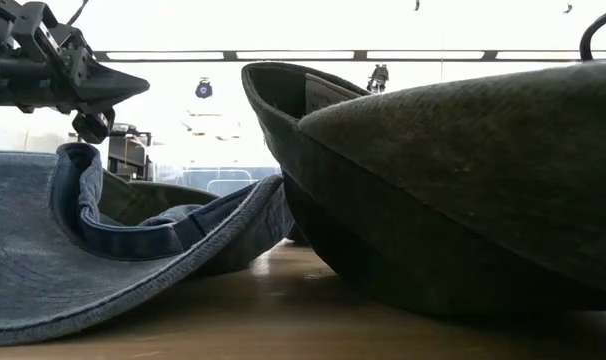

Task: Pick & Place hat
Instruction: Put the middle blue cap into the right transparent bin

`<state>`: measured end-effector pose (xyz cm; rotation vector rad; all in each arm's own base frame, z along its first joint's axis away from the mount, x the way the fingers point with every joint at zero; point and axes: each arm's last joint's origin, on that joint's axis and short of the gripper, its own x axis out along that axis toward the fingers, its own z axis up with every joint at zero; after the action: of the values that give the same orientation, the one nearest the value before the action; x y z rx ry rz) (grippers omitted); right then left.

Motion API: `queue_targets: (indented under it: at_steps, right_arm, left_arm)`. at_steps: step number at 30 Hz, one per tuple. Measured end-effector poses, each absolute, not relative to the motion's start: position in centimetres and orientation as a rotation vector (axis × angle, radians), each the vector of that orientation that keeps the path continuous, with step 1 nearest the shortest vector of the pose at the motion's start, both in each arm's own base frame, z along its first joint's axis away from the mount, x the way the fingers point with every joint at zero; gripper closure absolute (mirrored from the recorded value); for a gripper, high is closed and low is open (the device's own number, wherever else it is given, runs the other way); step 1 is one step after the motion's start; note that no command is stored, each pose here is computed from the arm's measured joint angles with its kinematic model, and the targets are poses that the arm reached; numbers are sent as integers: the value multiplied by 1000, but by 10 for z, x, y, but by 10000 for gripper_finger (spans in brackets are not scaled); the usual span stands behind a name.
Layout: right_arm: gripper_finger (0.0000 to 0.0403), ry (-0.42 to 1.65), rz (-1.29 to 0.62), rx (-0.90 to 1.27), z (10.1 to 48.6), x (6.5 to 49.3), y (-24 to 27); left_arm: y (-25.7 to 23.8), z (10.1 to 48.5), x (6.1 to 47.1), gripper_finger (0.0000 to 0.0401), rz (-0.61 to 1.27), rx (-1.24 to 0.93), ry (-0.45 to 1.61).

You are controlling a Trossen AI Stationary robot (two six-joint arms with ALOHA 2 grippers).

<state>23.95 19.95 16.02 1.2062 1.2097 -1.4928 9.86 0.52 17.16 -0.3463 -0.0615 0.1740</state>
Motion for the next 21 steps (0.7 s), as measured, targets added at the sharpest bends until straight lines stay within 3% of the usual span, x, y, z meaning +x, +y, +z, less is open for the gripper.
queue_targets:
  at_steps: [7,15,21]
  right_arm:
    - [285,1221,-1401,1121,172,242,200]
    - [279,1443,-1045,727,205,247,202]
    - [279,1512,-900,620,210,249,204]
  left_arm:
    - [5,172,99,401,174,-346,-62]
    - [5,172,99,401,174,-347,-62]
    - [5,172,99,401,173,-372,-64]
